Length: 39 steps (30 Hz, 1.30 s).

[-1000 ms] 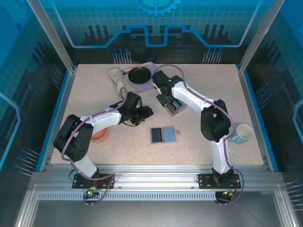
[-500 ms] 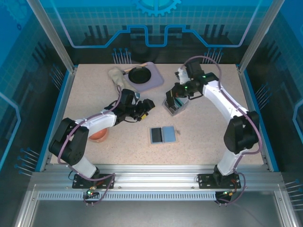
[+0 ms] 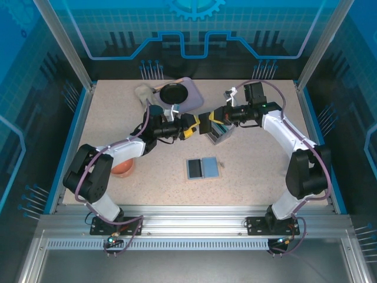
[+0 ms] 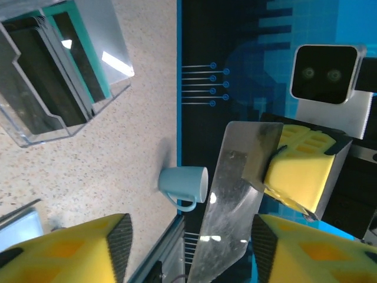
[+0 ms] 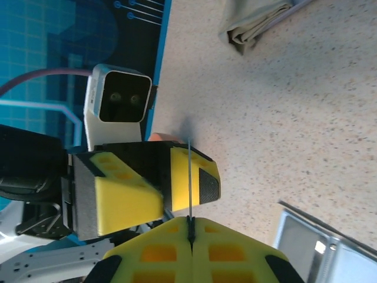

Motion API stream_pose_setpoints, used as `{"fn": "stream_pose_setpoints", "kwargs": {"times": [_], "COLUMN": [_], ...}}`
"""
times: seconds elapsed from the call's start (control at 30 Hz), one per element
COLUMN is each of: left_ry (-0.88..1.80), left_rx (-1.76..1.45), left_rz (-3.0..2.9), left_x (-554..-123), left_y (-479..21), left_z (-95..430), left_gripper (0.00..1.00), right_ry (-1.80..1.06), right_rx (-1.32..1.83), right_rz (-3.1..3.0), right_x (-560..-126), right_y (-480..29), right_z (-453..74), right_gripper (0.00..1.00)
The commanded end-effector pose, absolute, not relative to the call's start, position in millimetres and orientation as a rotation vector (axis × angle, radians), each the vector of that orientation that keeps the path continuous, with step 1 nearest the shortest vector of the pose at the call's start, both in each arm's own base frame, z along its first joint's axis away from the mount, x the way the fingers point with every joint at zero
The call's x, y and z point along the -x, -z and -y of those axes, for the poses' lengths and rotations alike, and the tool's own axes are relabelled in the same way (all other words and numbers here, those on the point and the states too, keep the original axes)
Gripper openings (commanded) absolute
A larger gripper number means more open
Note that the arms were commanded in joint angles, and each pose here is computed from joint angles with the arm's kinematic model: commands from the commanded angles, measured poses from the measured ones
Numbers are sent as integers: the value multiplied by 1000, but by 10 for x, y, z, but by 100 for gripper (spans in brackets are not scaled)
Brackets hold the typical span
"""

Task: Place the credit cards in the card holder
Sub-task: Pass the credit card.

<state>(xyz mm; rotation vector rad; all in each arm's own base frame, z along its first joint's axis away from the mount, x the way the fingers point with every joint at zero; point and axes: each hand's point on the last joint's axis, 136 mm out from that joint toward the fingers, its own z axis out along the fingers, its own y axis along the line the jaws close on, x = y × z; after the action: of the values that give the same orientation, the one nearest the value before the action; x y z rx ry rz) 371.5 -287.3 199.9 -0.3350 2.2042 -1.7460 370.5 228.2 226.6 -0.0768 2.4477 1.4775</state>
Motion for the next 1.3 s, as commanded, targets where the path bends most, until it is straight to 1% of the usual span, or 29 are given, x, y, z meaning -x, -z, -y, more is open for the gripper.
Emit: {"fn": "stream_pose_setpoints", "kwargs": {"times": [0.0,0.33,0.4,0.5,0.6,0.67,0.7,0.73,0.83,0.9,1.0,1.27], "left_ry": [1817,1831,1821,1792,1724,1656,1610,1544,1400,1362,1319,1278], "left_rx": [237,208,211,226,263,303,321,349,385,403,425,443], "left_rz": [-2149,-2132,-2139,-2165,-2219,-2276,-2302,-2349,-2439,-2469,-2511,-2570], "left_x": [-3716,-3672,-3646,-3606,-3543,-3477,-3437,-3381,-3207,-3103,-2968,-2819], "left_y": [-2221,-2269,-2246,-2178,-2031,-1879,-1807,-1675,-1393,-1240,-1038,-740], "left_z": [2945,2956,2943,2906,2844,2790,2757,2714,2641,2636,2668,2807], "left_gripper": [49,14,8,0,0,0,0,0,0,0,0,0], "right_ry": [-1573,-1546,-1537,-1520,-1423,-1290,-1195,-1091,-818,-699,-586,-556], "right_rx": [109,76,70,58,52,36,32,36,69,93,121,150], "right_rz": [-2390,-2446,-2458,-2476,-2527,-2605,-2657,-2713,-2816,-2867,-2936,-3006], "right_x": [-3638,-3612,-3600,-3580,-3526,-3474,-3437,-3381,-3227,-3125,-2997,-2770], "right_y": [-2438,-2236,-2199,-2124,-1978,-1782,-1653,-1514,-1189,-1012,-786,-465], "right_z": [-2323,-2311,-2305,-2286,-2228,-2138,-2073,-2010,-1860,-1793,-1743,-1827], "right_gripper": [0,0,0,4,16,27,34,39,50,56,60,63]}}
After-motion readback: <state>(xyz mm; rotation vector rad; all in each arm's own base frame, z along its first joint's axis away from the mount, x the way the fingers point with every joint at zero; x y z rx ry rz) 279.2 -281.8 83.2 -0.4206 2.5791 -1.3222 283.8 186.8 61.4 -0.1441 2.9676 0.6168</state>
